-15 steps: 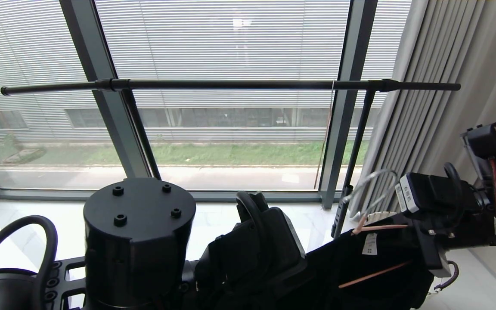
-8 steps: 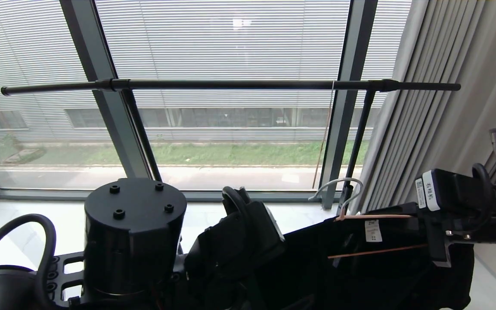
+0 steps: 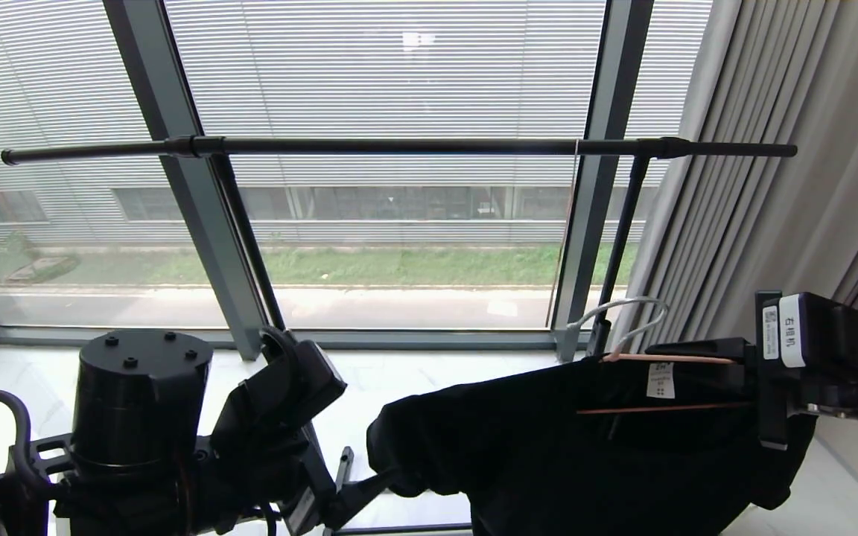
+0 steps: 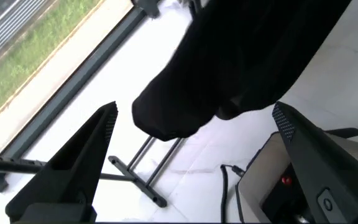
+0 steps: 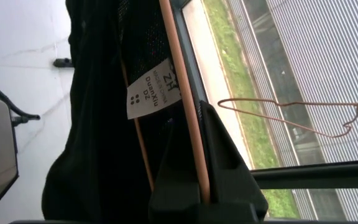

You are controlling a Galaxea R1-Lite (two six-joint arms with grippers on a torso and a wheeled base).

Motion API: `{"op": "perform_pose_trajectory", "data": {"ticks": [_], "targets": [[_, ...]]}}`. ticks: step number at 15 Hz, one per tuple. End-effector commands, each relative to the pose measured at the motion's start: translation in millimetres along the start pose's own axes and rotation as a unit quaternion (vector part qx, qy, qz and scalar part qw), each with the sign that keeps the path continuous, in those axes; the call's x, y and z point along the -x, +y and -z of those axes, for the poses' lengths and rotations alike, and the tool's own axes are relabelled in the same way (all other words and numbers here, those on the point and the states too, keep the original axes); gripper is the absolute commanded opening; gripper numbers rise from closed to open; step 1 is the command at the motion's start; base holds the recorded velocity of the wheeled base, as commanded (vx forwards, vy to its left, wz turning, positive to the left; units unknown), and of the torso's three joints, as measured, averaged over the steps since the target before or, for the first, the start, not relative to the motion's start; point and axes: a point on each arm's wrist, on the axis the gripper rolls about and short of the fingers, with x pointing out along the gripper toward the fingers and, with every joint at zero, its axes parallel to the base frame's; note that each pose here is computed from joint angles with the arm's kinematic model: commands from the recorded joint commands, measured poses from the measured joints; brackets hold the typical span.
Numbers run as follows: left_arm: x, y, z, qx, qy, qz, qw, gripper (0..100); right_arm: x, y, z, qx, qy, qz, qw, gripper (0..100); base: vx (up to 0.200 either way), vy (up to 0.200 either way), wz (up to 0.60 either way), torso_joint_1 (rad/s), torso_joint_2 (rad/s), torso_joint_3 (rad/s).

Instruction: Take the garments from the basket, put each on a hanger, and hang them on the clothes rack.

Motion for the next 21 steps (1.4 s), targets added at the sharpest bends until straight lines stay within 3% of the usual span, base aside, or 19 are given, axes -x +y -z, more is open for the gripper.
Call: {"op": "perform_pose_trajectory", "data": {"ticks": [1, 4, 7, 8, 13, 18, 21], "targets": [[-0.6, 13.8, 13.0, 0.022, 0.015, -0.018, 0.9995, 100, 7.8, 2.9, -3.8, 0.005, -0.010, 0.005, 0.9999, 0, 0.000, 0.000, 0.00, 0.000, 0.00, 0.000], [0.7, 2.4, 22.2, 0.017, 0.020, 0.024, 0.9994, 100, 16.5, 7.2, -8.5, 0.009, -0.024, 0.007, 0.9996, 0, 0.000, 0.000, 0.00, 0.000, 0.00, 0.000], [-3.3, -0.8, 25.2, 0.016, 0.029, 0.034, 0.9989, 100, 17.9, 11.7, -14.0, 0.015, -0.037, 0.000, 0.9992, 0, 0.000, 0.000, 0.00, 0.000, 0.00, 0.000], [-4.1, -2.4, 25.4, 0.015, 0.030, 0.038, 0.9987, 0, 17.6, 13.3, -16.2, 0.018, -0.042, -0.004, 0.9990, 0, 0.000, 0.000, 0.00, 0.000, 0.00, 0.000], [-8.1, -4.4, 31.6, 0.019, 0.046, 0.045, 0.9977, 0, 18.7, 12.6, -19.2, 0.013, -0.052, 0.003, 0.9986, 0, 0.000, 0.000, 0.00, 0.000, 0.00, 0.000], [-0.9, 15.2, 47.5, 0.055, 0.070, -0.004, 0.9960, 0, 23.7, 9.9, -16.4, -0.011, -0.051, 0.024, 0.9984, 0, 0.000, 0.000, 0.00, 0.000, 0.00, 0.000], [-1.2, 13.7, 45.4, 0.051, 0.067, 0.000, 0.9965, 0, 23.7, 9.6, -16.7, -0.012, -0.053, 0.027, 0.9982, 0, 0.000, 0.000, 0.00, 0.000, 0.00, 0.000]]}}
